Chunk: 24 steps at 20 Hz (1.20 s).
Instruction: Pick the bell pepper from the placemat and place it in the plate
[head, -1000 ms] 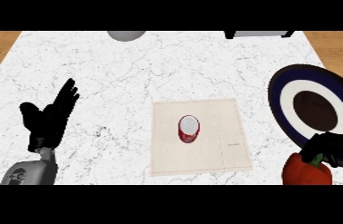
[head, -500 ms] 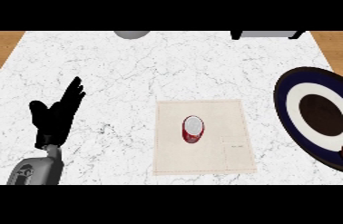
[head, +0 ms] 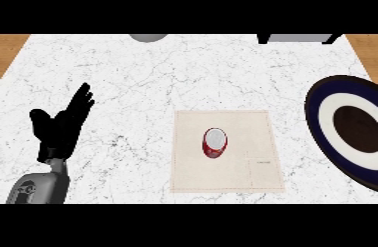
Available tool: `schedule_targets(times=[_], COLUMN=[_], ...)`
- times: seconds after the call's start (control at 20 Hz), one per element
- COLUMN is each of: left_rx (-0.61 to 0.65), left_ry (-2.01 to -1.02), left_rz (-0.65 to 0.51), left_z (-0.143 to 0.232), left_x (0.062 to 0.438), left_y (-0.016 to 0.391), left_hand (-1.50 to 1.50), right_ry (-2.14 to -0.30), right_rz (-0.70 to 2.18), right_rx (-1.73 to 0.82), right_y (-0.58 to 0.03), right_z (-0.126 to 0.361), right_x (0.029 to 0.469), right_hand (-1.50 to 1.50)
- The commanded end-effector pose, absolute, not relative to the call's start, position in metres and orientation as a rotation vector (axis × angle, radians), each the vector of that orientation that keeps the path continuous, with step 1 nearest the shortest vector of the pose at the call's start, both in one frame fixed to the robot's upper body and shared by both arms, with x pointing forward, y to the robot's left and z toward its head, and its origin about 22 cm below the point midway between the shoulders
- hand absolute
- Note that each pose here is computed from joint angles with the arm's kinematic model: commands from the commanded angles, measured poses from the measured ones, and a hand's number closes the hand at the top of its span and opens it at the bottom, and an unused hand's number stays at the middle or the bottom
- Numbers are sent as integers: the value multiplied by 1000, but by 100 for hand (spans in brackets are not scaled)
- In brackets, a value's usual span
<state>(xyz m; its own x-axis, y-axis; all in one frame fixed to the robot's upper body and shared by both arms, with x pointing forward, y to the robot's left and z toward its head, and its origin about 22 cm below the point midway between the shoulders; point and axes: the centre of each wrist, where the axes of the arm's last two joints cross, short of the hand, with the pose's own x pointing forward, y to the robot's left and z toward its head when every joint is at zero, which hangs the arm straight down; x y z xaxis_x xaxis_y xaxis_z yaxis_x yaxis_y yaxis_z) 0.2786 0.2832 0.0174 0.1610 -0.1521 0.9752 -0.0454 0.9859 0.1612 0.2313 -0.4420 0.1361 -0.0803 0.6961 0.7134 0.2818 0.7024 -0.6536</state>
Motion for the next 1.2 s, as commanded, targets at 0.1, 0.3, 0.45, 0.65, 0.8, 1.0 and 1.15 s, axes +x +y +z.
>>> schedule_targets(times=[0.1,0.3,0.45,0.65,0.8,1.0,1.15], left_rx=[178,169,168,160,173,180,182], left_ry=[-1410,-1399,-1403,-1425,-1413,-1409,-1411], left_rz=[-96,-100,-81,-89,-91,-80,-84], left_z=[14,13,25,37,22,18,18], left_x=[275,287,290,289,291,277,279], left_y=[293,287,300,298,286,286,278], left_hand=[0,0,0,0,0,0,0], right_ry=[-1531,-1476,-1431,-1565,-1705,-1953,-1983], right_rz=[549,501,568,563,516,383,266], right_rx=[-835,-617,-544,-520,-590,-354,-260], right_y=[-478,-494,-510,-515,-524,-527,-535], right_z=[111,96,71,70,61,103,113], right_x=[259,266,257,272,263,274,273], right_hand=[150,150,-150,-150,-150,-150,-150])
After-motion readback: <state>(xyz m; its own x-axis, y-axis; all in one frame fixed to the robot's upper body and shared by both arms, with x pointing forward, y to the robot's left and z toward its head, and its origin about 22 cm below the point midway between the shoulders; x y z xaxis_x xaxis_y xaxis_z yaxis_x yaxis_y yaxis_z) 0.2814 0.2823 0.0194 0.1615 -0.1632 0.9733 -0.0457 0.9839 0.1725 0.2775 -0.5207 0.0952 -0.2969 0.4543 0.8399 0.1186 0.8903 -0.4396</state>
